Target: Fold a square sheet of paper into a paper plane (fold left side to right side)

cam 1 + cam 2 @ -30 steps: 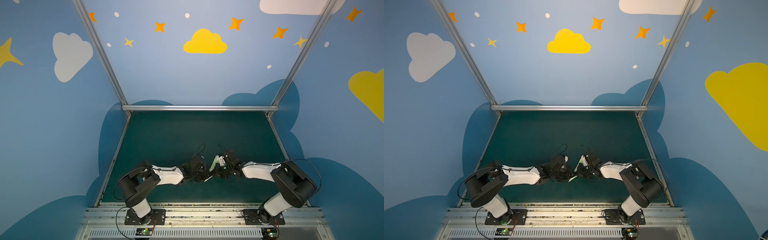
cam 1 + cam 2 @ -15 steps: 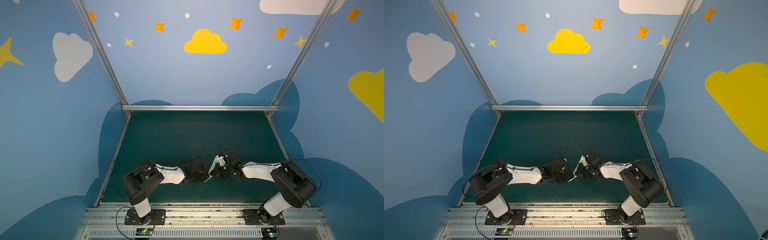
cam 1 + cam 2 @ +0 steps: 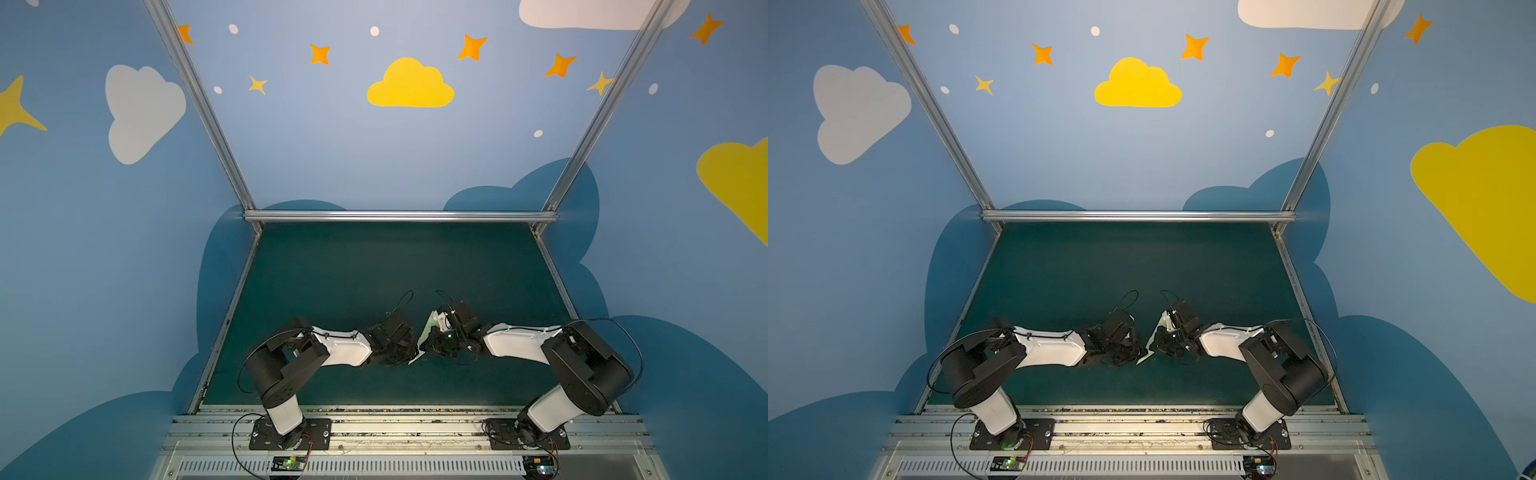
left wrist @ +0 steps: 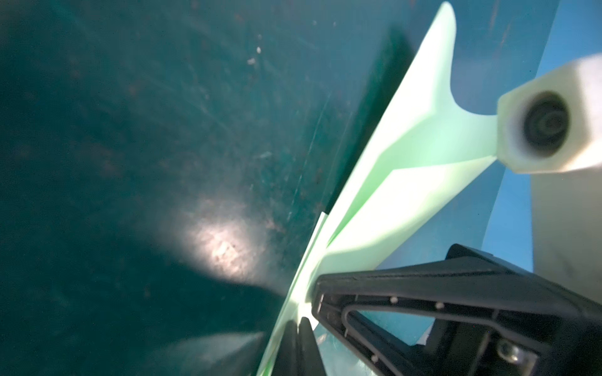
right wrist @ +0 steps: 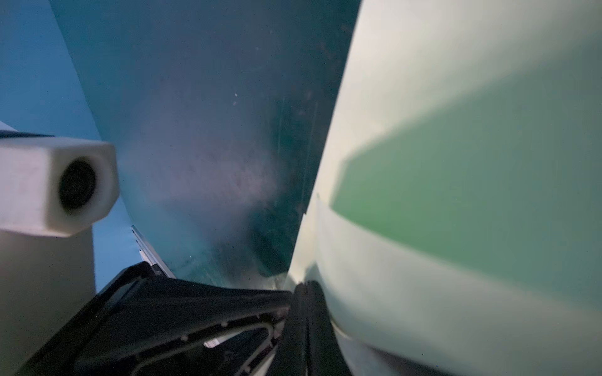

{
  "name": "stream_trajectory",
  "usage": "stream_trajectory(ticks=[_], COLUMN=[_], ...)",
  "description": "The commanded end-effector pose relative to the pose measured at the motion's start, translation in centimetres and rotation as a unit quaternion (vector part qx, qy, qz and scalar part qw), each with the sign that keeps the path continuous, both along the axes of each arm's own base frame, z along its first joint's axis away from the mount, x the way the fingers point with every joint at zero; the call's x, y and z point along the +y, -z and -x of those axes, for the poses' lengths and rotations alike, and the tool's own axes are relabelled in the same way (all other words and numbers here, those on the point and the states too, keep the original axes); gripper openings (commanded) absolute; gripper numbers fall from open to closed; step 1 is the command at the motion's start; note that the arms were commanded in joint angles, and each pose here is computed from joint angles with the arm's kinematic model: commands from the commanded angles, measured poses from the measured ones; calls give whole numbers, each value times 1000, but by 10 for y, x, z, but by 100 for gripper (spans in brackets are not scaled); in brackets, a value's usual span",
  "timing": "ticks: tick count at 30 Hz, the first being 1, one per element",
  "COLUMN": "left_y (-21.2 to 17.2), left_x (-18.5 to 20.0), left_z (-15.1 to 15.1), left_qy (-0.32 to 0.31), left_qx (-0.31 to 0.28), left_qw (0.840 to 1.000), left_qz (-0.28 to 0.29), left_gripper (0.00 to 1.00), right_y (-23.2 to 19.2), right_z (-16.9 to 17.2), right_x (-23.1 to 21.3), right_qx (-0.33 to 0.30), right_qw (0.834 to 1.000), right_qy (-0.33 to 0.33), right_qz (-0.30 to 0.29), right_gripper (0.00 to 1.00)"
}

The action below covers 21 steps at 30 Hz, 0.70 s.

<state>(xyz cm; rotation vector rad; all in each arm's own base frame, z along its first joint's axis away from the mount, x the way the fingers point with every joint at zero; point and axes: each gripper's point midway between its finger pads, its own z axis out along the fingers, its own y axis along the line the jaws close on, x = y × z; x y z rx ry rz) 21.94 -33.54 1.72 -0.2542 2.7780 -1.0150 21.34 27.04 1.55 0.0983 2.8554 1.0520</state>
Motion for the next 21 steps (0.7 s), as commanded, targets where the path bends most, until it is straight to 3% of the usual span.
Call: stream_trajectory(ticks=[1,12,21], left_y=[31,23,-36], left_x=[27,84,46], left_z=[23,69,43], left_qy=[11,31,-10], left_qx=[42,70,35], left_qw=[997,990,999], left_qz=[-67,-115,-12], left_gripper=[3,3,3], right_y=[38,40,42], right_z=[17,19,20], right_x=[-30,-34,-33], right_qx=[42,47,49], right_qw=[995,994,994], right_qy=[21,26,25], right_qz=[90,95,96], right_gripper=[0,0,0])
